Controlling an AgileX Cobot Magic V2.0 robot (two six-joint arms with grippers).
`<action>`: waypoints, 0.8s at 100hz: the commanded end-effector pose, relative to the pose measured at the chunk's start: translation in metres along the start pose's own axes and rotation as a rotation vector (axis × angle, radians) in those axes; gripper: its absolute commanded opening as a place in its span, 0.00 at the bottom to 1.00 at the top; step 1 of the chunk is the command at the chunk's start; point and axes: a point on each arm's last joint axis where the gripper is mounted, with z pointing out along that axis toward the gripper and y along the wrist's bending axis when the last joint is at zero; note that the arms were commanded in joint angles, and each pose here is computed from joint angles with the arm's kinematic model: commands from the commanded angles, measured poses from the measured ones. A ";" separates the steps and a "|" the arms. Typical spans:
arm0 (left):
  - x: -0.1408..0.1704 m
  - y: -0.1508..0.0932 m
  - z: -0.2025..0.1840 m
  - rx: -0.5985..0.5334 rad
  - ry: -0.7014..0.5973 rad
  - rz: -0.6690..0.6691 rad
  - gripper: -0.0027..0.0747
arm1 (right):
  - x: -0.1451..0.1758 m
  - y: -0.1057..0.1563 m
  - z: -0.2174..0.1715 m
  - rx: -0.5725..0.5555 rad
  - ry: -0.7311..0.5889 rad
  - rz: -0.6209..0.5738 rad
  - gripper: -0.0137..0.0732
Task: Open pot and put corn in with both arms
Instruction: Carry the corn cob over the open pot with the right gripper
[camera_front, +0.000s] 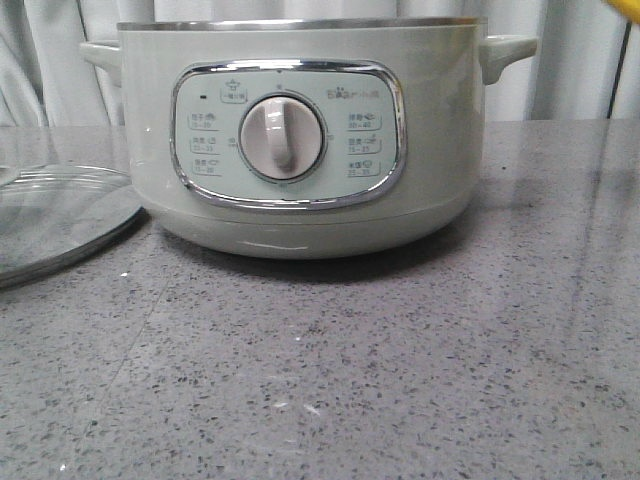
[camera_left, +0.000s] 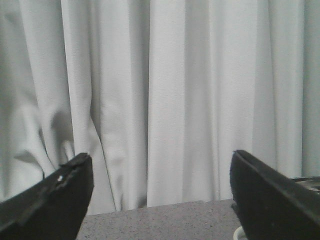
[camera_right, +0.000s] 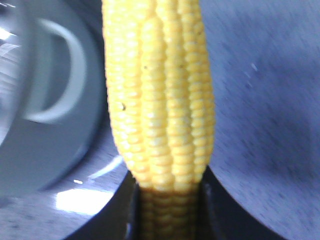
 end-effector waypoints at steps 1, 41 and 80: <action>-0.018 -0.001 0.001 0.005 -0.109 -0.017 0.71 | -0.015 0.024 -0.033 -0.093 -0.144 -0.040 0.08; -0.018 -0.001 0.000 0.005 -0.112 -0.017 0.71 | -0.049 0.126 -0.007 -0.361 -0.234 -0.257 0.08; -0.020 -0.001 -0.001 0.005 -0.119 -0.018 0.71 | -0.055 0.150 0.048 -0.371 -0.150 -0.275 0.44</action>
